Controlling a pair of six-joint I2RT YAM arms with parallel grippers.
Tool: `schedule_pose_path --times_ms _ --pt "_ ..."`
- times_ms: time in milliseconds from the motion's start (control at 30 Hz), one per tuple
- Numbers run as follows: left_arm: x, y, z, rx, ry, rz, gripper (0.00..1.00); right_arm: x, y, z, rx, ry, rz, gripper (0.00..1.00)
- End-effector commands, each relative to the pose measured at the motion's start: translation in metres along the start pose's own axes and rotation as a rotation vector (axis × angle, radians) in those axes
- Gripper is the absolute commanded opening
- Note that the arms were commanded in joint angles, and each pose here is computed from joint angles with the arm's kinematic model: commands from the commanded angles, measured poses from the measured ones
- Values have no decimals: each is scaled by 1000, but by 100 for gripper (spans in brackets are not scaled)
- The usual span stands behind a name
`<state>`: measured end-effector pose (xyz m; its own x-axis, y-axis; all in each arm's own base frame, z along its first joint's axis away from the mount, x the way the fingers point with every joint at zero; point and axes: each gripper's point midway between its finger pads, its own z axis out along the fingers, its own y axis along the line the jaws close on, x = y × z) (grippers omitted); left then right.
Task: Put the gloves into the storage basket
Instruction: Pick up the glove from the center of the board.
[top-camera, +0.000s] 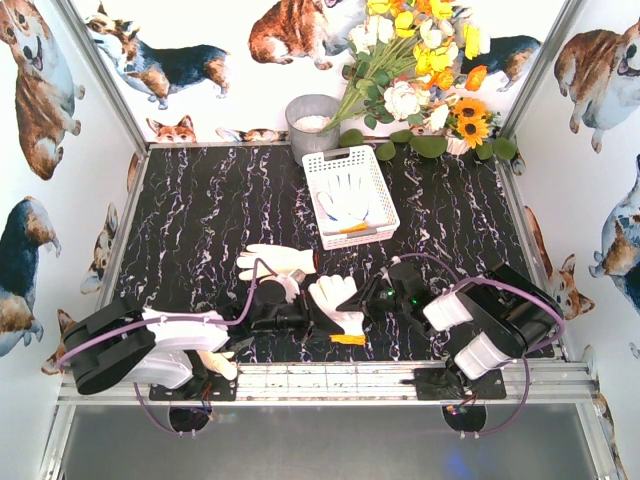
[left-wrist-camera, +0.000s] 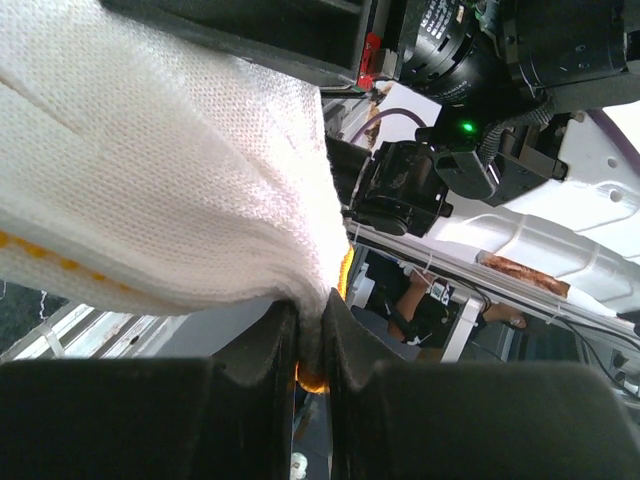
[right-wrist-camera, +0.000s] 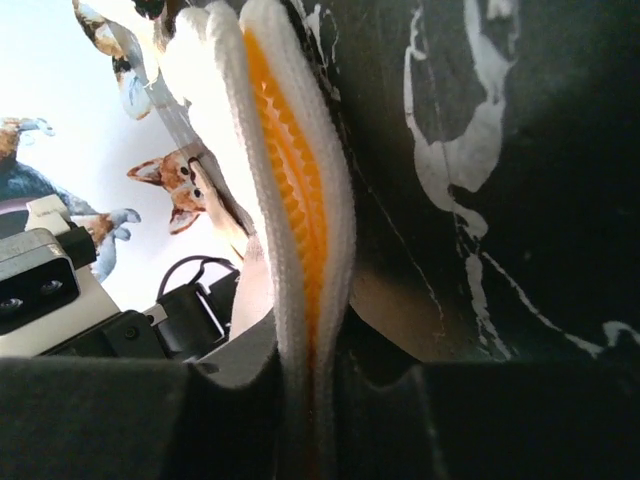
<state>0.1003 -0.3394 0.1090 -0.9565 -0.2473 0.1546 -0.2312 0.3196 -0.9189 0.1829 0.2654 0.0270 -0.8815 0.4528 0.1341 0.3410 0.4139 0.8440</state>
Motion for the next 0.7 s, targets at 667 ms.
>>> schedule_pose_path --times_ms 667 --pt "-2 -30 -34 5 -79 216 0 -8 131 -14 -74 58 -382 0"
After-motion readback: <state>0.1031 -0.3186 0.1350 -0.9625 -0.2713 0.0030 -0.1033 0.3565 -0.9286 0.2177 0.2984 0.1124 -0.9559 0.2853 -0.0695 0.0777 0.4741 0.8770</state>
